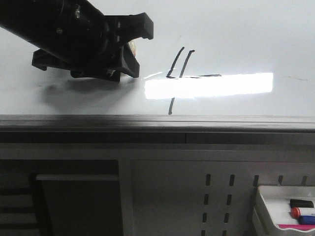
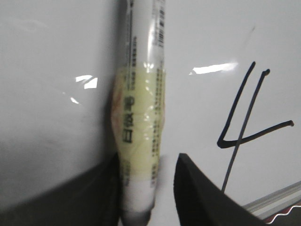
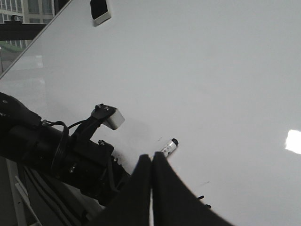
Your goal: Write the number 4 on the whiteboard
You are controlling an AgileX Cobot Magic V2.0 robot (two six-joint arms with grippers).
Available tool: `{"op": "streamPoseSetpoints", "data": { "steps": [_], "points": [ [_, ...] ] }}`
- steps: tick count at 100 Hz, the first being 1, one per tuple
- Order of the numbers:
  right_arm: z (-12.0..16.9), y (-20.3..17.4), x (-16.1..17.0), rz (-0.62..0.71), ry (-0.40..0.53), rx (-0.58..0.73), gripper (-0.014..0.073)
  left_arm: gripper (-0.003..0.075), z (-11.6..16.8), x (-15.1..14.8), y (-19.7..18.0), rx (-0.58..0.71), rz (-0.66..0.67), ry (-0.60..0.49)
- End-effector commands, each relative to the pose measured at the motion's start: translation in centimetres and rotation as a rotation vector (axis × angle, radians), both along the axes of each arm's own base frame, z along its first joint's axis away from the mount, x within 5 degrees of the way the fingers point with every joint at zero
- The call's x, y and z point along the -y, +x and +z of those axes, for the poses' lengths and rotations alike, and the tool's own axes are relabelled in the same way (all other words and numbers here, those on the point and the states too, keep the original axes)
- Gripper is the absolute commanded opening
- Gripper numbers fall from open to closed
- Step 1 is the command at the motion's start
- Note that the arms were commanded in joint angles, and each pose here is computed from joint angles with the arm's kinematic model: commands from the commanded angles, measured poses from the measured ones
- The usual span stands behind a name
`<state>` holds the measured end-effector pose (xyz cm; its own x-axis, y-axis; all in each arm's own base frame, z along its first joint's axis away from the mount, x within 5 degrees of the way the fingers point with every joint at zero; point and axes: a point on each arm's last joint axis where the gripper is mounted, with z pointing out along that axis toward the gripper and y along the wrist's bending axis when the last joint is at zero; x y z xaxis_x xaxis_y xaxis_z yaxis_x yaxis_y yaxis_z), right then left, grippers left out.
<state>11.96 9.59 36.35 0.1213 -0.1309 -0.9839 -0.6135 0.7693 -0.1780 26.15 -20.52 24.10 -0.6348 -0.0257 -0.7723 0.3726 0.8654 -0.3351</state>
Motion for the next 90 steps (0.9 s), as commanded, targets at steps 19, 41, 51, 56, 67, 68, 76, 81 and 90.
{"op": "streamPoseSetpoints", "data": {
  "steps": [19, 41, 51, 56, 67, 68, 76, 81, 90],
  "points": [
    [1.05, 0.38, 0.39, -0.054, 0.031, 0.041, -0.0064, 0.0445, -0.04, -1.56, 1.34, 0.039, 0.155, 0.077],
    [1.05, 0.38, 0.39, -0.054, 0.031, 0.041, -0.0064, 0.0466, -0.04, -1.56, 1.34, 0.039, 0.155, 0.077],
    [1.05, 0.38, 0.39, -0.054, 0.031, 0.041, -0.0064, 0.0543, -0.02, -1.55, 1.35, 0.039, 0.155, 0.077],
    [1.05, 0.38, 0.39, -0.054, 0.031, 0.041, -0.0064, 0.0581, -0.02, -1.55, 1.35, 0.039, 0.155, 0.077],
    [1.05, 0.38, 0.39, -0.054, 0.031, 0.041, -0.0064, 0.0622, 0.04, -1.53, 1.38, 0.041, 0.155, 0.076],
    [1.05, 0.38, 0.39, -0.054, 0.031, 0.041, -0.0064, 0.0622, 0.04, -1.53, 1.38, 0.041, 0.155, 0.076],
    [1.05, 0.38, 0.39, -0.054, 0.031, 0.041, -0.0064, 0.0622, 0.04, -1.53, 1.38, 0.041, 0.155, 0.076],
    [1.05, 0.38, 0.39, -0.054, 0.031, 0.041, -0.0064, 0.0622, 0.04, -1.53, 1.38, 0.041, 0.155, 0.076],
    [1.05, 0.38, 0.39, -0.054, 0.031, 0.041, -0.0064, 0.0618, 0.04, -1.53, 1.38, 0.041, 0.155, 0.076]
  ]
}}
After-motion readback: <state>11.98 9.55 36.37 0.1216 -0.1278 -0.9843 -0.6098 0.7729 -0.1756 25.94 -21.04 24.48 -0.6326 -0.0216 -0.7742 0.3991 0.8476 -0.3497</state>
